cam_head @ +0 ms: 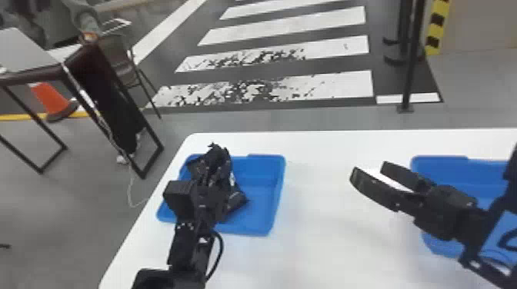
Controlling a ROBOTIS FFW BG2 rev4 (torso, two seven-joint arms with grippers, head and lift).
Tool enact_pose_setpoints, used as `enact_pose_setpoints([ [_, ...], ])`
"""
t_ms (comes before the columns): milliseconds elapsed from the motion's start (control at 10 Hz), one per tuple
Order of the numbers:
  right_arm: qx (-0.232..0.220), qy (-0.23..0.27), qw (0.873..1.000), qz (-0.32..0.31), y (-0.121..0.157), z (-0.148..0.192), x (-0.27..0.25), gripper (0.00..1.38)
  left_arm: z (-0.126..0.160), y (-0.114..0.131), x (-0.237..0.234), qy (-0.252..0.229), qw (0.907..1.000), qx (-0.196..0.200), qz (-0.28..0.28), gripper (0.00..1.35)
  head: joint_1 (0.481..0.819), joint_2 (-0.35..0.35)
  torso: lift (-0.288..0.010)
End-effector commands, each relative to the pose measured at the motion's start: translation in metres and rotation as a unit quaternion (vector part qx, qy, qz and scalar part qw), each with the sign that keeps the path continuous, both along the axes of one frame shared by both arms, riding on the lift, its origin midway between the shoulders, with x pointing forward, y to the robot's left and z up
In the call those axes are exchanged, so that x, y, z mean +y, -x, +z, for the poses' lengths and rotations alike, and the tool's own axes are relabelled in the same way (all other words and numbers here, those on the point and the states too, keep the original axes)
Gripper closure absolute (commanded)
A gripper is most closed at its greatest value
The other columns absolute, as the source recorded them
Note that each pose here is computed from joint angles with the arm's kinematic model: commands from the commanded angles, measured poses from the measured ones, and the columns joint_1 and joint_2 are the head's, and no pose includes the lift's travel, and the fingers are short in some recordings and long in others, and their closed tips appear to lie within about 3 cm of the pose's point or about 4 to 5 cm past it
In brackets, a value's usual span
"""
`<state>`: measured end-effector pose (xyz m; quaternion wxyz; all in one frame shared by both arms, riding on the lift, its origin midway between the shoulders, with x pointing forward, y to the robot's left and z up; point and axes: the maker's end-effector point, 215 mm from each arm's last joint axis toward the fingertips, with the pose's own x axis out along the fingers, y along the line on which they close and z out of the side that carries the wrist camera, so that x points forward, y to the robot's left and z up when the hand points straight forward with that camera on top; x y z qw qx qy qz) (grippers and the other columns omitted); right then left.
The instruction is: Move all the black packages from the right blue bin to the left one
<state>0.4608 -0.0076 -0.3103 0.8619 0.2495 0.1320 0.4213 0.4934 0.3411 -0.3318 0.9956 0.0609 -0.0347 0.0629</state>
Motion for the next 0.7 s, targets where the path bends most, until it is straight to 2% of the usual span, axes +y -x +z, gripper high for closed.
enact_pose_setpoints([
  [0,-0.037,0.033,0.997,-0.058,-0.015,0.008,-0.046,0.15,0.023,0.006,-0.031,0.059,0.9962,-0.055,-0.031,0.12,0.695,0.350,-0.132],
  [100,-0.075,0.071,0.988,-0.112,-0.024,0.016,-0.088,0.14,0.042,0.015,-0.060,0.101,0.9885,-0.096,-0.059,0.02,0.695,0.346,-0.132],
  [200,-0.104,0.082,0.979,-0.157,-0.025,0.023,-0.122,0.13,0.061,0.027,-0.085,0.126,0.9796,-0.133,-0.083,0.07,0.695,0.283,-0.132],
  [300,-0.130,0.101,0.968,-0.190,-0.024,0.031,-0.146,0.11,0.079,0.044,-0.103,0.109,0.9780,-0.147,-0.101,0.05,0.695,0.205,-0.132],
  [400,-0.138,0.132,0.958,-0.212,-0.014,0.030,-0.163,0.09,0.100,0.065,-0.108,0.056,0.9805,-0.159,-0.101,0.00,0.695,0.136,-0.132],
  [600,-0.172,0.162,0.933,-0.272,0.012,0.053,-0.194,0.08,0.088,0.087,-0.118,0.044,0.9880,-0.106,-0.104,0.00,0.695,0.079,-0.132],
])
